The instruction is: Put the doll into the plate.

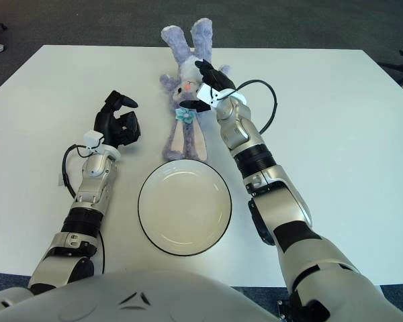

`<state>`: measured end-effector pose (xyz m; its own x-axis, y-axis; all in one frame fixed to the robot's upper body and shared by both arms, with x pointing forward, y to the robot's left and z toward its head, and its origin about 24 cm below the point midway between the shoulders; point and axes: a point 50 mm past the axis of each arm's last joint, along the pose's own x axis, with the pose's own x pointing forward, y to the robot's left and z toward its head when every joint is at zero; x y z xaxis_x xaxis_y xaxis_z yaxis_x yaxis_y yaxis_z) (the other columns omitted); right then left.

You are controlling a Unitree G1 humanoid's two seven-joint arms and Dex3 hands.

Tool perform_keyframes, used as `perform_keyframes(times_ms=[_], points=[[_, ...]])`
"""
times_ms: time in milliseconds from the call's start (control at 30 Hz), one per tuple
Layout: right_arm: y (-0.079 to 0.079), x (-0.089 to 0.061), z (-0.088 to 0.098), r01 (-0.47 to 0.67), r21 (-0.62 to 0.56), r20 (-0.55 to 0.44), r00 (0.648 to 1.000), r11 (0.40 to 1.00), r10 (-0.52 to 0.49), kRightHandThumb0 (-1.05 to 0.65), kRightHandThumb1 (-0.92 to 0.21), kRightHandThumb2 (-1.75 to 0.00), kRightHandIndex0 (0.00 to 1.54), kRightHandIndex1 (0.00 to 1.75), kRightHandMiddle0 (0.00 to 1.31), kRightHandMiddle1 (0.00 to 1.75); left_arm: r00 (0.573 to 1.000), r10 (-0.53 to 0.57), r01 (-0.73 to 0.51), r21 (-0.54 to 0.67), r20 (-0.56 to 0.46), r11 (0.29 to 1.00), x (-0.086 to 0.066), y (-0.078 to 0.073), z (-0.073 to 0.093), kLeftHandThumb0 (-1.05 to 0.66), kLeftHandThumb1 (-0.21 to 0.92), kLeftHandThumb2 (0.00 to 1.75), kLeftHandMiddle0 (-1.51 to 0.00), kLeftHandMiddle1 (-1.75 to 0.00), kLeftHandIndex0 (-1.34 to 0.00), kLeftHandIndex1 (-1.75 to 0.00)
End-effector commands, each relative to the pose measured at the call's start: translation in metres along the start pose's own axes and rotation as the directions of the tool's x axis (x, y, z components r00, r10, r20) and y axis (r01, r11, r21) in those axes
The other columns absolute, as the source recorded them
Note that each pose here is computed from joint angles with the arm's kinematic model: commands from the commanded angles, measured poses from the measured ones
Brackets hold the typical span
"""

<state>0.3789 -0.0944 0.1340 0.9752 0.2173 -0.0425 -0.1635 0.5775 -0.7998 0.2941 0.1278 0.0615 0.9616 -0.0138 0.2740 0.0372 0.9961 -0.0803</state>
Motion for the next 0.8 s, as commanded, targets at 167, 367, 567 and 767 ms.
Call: perform_keyframes(times_ms=[167,367,567,767], points=[[0.002,0.008,0.002,-0.021,-0.004,-0.018,1.0,1.0,0.021,-1.04,-0.68,-0.41,0.0,1.47,0.0,0.44,0.991,0.04,-0.04,0.002,-0.129,0.999,-0.033,0.004,-0.032,-0.41,0.53,1.05,-1.13,-1.75,-0.45,-1.75],[0.008,0.009,0.0,-0.059,0.01,-0.039,0.997,0.998,0.059,-1.01,-0.67,-0.41,0.0,1.41,0.0,0.44,0.992,0.043,-0.043,0.001,-0.117,0.999,-0.033,0.003,-0.031,-0.41,0.53,1.05,-1.13,-1.75,-0.45,-1.75],[0.014,0.012,-0.002,-0.114,-0.034,-0.079,0.991,0.993,0.111,-0.96,-0.66,-0.44,0.01,1.33,0.0,0.41,0.993,0.043,-0.044,-0.003,-0.107,0.999,-0.034,0.002,-0.03,-0.41,0.53,1.05,-1.14,-1.75,-0.45,-1.75],[0.016,0.014,-0.005,-0.177,-0.113,-0.115,0.98,0.978,0.164,-0.85,-0.55,-0.57,0.06,1.27,0.0,0.44,0.994,0.043,-0.043,-0.004,-0.102,0.999,-0.033,0.002,-0.03,-0.41,0.53,1.05,-1.14,-1.75,-0.45,-1.75]])
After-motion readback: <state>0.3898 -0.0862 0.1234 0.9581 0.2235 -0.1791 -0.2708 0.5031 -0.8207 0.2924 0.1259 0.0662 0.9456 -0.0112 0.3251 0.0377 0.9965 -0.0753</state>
